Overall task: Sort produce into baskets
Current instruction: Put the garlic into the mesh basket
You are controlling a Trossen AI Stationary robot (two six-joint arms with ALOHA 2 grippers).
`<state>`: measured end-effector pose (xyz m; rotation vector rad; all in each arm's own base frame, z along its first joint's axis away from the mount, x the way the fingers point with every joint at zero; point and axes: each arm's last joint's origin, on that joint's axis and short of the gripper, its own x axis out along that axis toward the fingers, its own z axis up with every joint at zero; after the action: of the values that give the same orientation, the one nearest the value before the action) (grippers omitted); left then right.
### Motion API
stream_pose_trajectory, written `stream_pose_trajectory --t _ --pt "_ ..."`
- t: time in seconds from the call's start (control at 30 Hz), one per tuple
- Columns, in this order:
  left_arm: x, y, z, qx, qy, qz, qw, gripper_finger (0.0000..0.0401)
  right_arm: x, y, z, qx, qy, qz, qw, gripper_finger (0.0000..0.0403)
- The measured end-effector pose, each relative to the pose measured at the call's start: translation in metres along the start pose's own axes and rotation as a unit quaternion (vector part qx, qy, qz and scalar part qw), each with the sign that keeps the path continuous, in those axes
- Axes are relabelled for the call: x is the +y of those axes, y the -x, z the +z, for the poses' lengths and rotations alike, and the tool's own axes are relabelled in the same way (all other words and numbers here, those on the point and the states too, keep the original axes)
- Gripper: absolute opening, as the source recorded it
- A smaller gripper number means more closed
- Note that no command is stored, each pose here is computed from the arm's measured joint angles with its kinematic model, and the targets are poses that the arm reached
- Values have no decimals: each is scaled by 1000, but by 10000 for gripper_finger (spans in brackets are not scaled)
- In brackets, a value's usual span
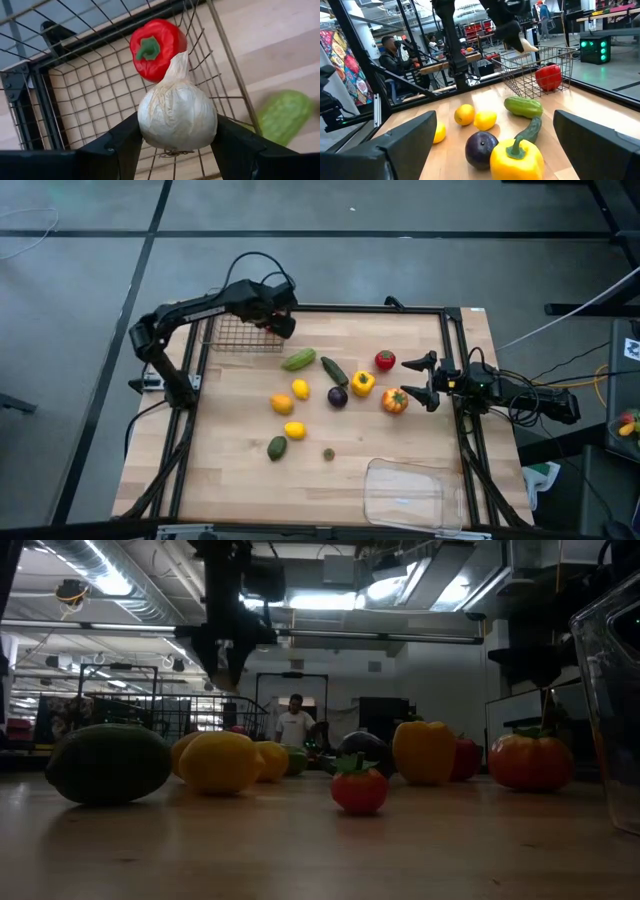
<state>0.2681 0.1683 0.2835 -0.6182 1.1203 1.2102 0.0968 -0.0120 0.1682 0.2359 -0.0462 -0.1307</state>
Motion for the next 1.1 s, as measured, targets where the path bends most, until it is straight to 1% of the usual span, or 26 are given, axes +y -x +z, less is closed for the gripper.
stream_pose_trajectory --t 0.2,0.3,0.4,0.57,0.77,0.87,0.93,1.1 --pt "-12 -26 2 33 -16 22 999 205 0 0 0 0 5 0 1000 397" --pt "-14 -39 5 54 -27 20 998 205 0 0 0 0 5 0 1000 397" --pt "-13 -47 10 64 -18 6 998 205 0 0 0 0 5 0 1000 397" --pt "-7 -53 19 67 -6 -27 997 205 0 0 0 0 5 0 1000 397" --pt "6 -58 26 79 4 -26 997 205 0 0 0 0 5 1 1000 397" --pt "9 -60 28 87 8 -36 996 205 0 0 0 0 5 1 1000 397" --pt "10 -60 28 90 1 -42 995 205 0 0 0 0 5 1 1000 397" --pt "11 -61 29 89 3 -42 995 205 0 0 0 0 5 1 1000 397"
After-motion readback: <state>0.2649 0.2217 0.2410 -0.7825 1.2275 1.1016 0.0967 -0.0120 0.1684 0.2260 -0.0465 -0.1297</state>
